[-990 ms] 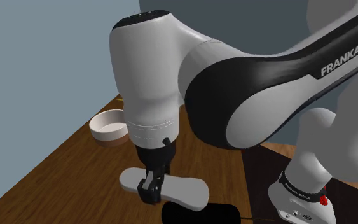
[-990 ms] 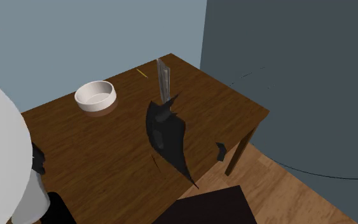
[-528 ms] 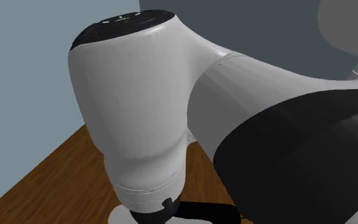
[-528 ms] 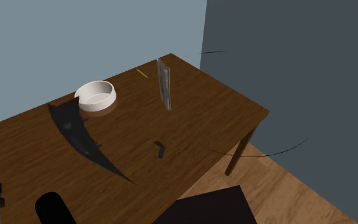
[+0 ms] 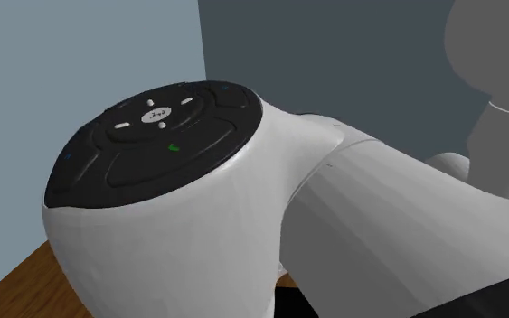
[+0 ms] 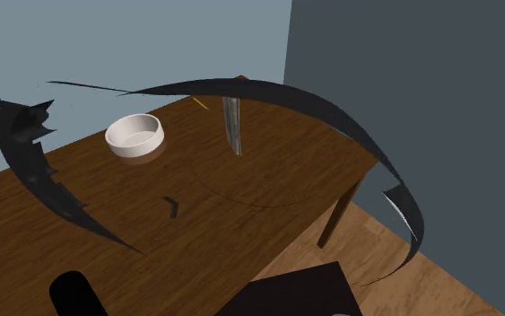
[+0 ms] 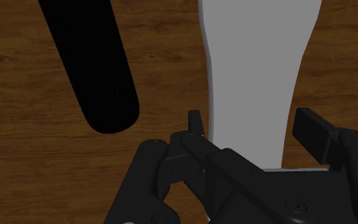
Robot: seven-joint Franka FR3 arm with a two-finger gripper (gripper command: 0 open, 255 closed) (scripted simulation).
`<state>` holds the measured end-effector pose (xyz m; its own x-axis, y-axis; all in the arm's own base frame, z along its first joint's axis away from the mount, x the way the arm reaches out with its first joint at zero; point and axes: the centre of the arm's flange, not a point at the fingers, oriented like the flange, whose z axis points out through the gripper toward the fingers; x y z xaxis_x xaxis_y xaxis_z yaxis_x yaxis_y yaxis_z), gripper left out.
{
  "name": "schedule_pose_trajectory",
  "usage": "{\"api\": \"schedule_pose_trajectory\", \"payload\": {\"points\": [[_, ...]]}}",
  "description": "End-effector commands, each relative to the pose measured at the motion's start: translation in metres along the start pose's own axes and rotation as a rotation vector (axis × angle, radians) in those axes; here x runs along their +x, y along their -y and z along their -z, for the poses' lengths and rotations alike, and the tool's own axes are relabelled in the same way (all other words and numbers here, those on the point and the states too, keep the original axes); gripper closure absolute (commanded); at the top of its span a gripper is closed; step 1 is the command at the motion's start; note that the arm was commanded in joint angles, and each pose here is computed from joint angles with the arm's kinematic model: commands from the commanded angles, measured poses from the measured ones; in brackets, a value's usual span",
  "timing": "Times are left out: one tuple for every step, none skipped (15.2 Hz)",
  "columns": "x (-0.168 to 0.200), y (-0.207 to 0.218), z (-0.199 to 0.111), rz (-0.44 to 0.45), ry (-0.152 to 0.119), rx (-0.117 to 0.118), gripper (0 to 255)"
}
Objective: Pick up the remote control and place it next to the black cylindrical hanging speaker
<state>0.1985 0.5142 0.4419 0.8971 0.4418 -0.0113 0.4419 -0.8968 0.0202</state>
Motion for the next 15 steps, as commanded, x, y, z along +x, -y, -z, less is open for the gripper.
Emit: {"api": "schedule_pose_trajectory", "payload": {"points": [[-0.001, 0.001, -0.011, 0.0, -0.001, 0.001, 255], [-0.001, 0.002, -0.016, 0.0, -0.001, 0.001, 255], [0.0, 0.002, -0.022, 0.0, -0.001, 0.001, 255], [0.0, 0.002, -0.027, 0.0, -0.001, 0.001, 255], [0.0, 0.002, -0.032, 0.0, -0.001, 0.001, 255], [0.0, 0.002, -0.037, 0.0, -0.001, 0.001, 255], [0.0, 0.002, -0.043, 0.0, -0.001, 0.001, 255], [0.0, 0.002, -0.048, 0.0, -0.001, 0.001, 255], [0.0, 0.002, -0.053, 0.0, -0.001, 0.001, 255], [0.0, 0.002, -0.058, 0.0, -0.001, 0.001, 255], [0.0, 0.002, -0.064, 0.0, -0.001, 0.001, 255], [0.0, 0.003, -0.069, 0.0, -0.001, 0.001, 255], [0.0, 0.003, -0.074, 0.0, -0.001, 0.001, 255], [0.0, 0.003, -0.08, 0.0, -0.001, 0.001, 255], [0.0, 0.003, -0.085, 0.0, -0.001, 0.001, 255]]}}
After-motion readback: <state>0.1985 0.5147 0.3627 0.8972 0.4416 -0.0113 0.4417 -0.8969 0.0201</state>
